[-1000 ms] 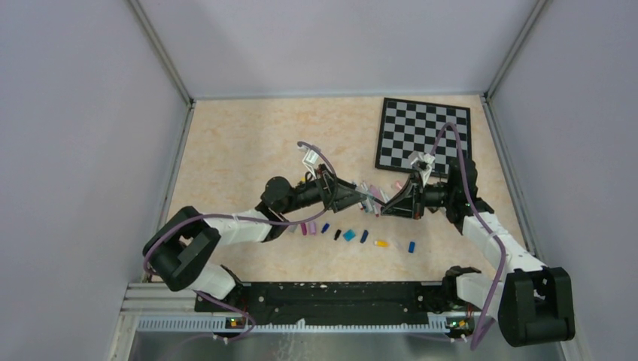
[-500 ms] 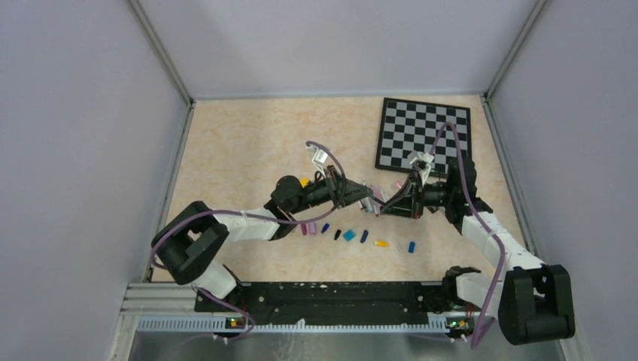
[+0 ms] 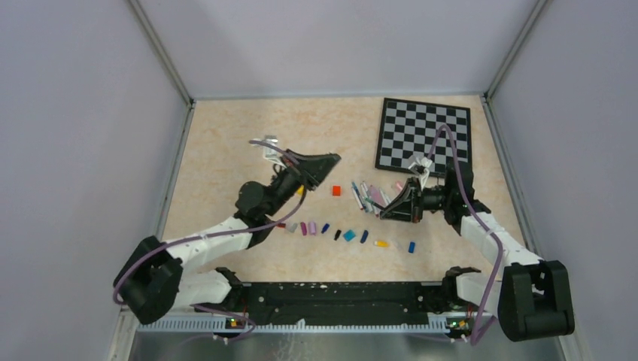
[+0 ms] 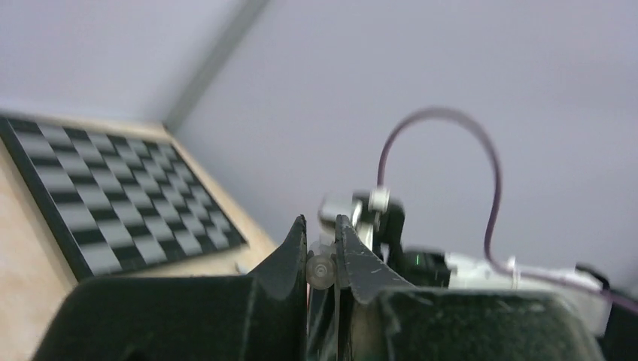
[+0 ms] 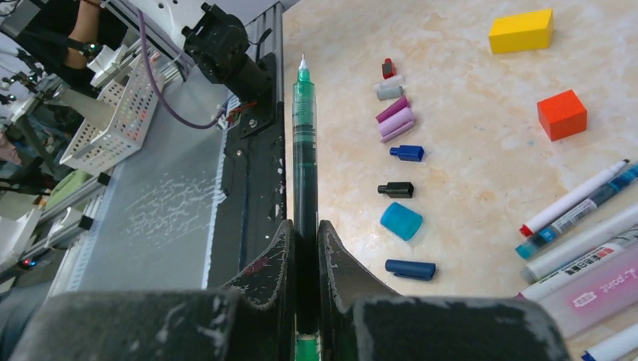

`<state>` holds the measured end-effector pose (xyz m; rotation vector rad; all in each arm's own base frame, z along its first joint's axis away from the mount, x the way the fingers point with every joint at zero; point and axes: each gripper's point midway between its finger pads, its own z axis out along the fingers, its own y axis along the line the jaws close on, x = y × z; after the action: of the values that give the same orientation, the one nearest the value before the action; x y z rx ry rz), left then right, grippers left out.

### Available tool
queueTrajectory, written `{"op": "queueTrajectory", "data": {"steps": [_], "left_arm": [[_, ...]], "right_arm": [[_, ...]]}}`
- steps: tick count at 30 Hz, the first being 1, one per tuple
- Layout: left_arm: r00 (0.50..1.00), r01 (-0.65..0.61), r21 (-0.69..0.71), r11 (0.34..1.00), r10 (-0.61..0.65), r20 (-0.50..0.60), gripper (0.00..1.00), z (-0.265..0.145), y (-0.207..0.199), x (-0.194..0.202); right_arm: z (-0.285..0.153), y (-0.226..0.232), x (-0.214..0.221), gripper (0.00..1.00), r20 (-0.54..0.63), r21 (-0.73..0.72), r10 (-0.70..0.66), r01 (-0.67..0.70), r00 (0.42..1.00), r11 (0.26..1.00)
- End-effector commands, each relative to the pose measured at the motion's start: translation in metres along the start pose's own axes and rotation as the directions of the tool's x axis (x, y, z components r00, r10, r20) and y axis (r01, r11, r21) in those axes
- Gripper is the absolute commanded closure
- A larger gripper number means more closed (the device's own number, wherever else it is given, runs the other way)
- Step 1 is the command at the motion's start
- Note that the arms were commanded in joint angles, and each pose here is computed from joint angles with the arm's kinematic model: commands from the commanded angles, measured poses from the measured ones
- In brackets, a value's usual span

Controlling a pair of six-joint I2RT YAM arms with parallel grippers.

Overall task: Open the pen caps
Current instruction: Open the pen cap from the pen, then place the pen at the center of the board.

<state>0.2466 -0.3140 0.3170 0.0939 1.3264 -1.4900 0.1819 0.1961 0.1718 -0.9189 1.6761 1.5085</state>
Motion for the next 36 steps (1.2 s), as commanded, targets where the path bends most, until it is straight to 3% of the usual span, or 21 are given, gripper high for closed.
{"op": "queueTrajectory", "data": {"steps": [1,4,8,12,20,26,32,36], "left_arm": [[0.969,-0.081,-0.011,0.997,0.081,0.234,1.0,-0.007,-0.01,-0.079],[0.975,-0.098,-0.01,0.995,0.098,0.201,1.0,-0.01,-0.007,-0.084],[0.991,-0.098,-0.004,0.995,0.098,0.091,1.0,-0.018,0.003,-0.067],[0.999,-0.043,0.073,0.996,0.043,0.002,1.0,-0.035,0.004,-0.047],[0.983,0.113,0.202,0.973,-0.079,-0.167,1.0,-0.06,0.008,-0.021],[0.949,0.192,0.208,0.959,-0.128,-0.288,1.0,-0.065,0.014,-0.001],[0.938,0.177,0.156,0.972,-0.118,-0.326,1.0,-0.07,0.022,0.009],[0.939,0.14,0.127,0.982,-0.091,-0.333,1.0,-0.072,0.024,0.01]], "right_arm": [[-0.001,0.003,0.001,1.0,0.001,-0.027,-0.018,0.018,1.0,0.999],[-0.004,-0.007,-0.001,1.0,0.002,0.03,-0.064,0.064,0.998,0.997],[-0.025,-0.035,-0.006,1.0,-0.027,0.223,-0.112,0.115,0.993,0.968],[-0.065,-0.063,-0.018,1.0,-0.02,0.427,-0.152,0.146,0.988,0.892],[-0.158,-0.095,-0.028,1.0,0.069,0.71,-0.146,0.054,0.987,0.702],[-0.208,-0.109,-0.02,1.0,0.032,0.821,-0.074,0.016,0.997,0.571],[-0.259,-0.123,0.004,1.0,-0.022,0.9,0.045,0.0,0.999,0.436],[-0.286,-0.132,0.022,1.0,-0.039,0.922,0.097,-0.002,0.995,0.388]]}}
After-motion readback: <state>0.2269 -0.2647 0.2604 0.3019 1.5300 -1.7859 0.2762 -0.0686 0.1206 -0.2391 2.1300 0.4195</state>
